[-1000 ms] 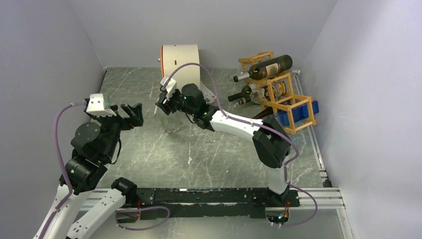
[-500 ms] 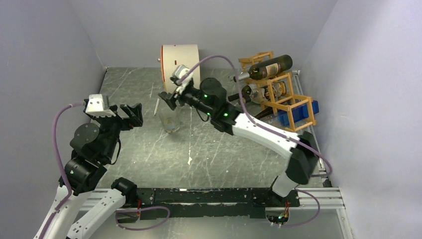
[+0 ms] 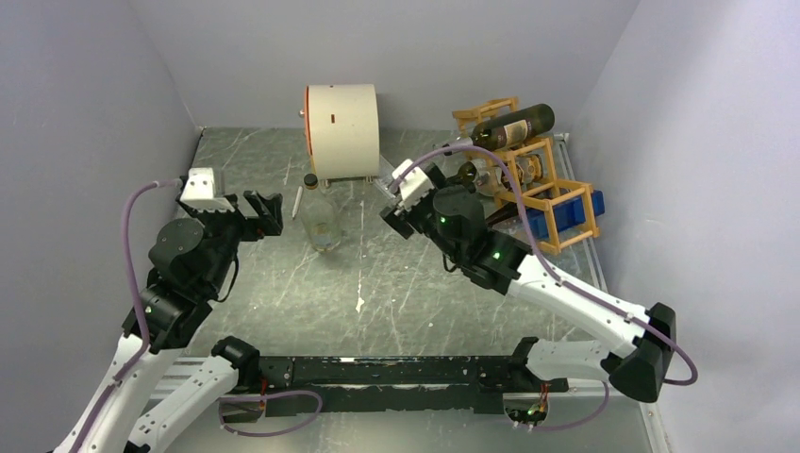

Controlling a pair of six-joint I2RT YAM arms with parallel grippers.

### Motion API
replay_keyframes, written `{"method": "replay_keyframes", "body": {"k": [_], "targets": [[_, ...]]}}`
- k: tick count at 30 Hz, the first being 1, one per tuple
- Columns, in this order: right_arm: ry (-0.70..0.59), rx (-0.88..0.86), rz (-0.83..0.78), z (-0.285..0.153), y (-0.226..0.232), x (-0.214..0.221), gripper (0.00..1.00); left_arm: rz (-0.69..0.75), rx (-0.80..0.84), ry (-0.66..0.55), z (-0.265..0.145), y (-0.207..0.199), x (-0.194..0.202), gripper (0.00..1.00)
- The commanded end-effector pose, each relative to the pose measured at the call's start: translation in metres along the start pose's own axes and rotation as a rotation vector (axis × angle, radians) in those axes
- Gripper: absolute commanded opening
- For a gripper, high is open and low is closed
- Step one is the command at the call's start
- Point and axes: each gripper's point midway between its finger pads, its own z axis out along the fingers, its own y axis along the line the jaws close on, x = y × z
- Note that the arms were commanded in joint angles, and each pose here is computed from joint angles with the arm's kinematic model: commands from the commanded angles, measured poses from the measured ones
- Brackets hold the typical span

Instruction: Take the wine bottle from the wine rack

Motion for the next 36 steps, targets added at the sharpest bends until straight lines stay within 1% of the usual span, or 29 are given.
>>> {"method": "replay_keyframes", "body": {"k": [1, 5, 11, 13, 15, 19, 22, 25, 28, 31, 34, 36], "targets": [[0.217, 0.144, -0.094, -0.033, -0.036, 0.054, 0.83, -0.018, 0.046, -0.007, 0.004, -0.012, -0.012, 0.96], [0.34, 0.137, -0.199, -0.058, -0.046, 0.082, 0.83, -0.022, 0.052, -0.002, 0.005, -0.014, -0.01, 0.96], [0.554, 0.075, -0.374, -0.096, -0.052, 0.125, 0.83, -0.03, 0.079, -0.006, 0.006, -0.019, -0.01, 0.96], [0.621, 0.06, -0.41, -0.109, -0.054, 0.137, 0.83, -0.029, 0.087, -0.004, 0.008, -0.021, -0.009, 0.96], [0.699, 0.035, -0.476, -0.123, -0.054, 0.158, 0.83, -0.03, 0.095, 0.004, 0.01, -0.023, -0.007, 0.96], [0.78, 0.046, -0.592, -0.141, -0.065, 0.177, 0.89, -0.035, 0.107, 0.011, 0.01, -0.025, -0.003, 0.96], [0.793, 0.029, -0.64, -0.142, -0.066, 0.183, 0.92, -0.041, 0.112, 0.006, 0.008, -0.025, -0.002, 0.96], [0.836, 0.044, -0.703, -0.139, -0.075, 0.193, 0.99, -0.047, 0.117, 0.006, 0.006, -0.026, -0.002, 0.96], [0.915, 0.045, -0.746, -0.136, -0.092, 0.207, 1.0, -0.049, 0.127, 0.006, 0.005, -0.027, -0.003, 0.96], [0.978, 0.087, -0.782, -0.132, -0.117, 0.216, 1.0, -0.047, 0.126, 0.005, 0.003, -0.026, -0.004, 0.96], [0.975, 0.109, -0.83, -0.124, -0.129, 0.217, 1.0, -0.046, 0.123, -0.002, 0.002, -0.025, -0.005, 0.96], [0.969, 0.083, -0.856, -0.118, -0.129, 0.219, 1.0, -0.046, 0.125, -0.005, 0.001, -0.025, -0.004, 0.96]]}}
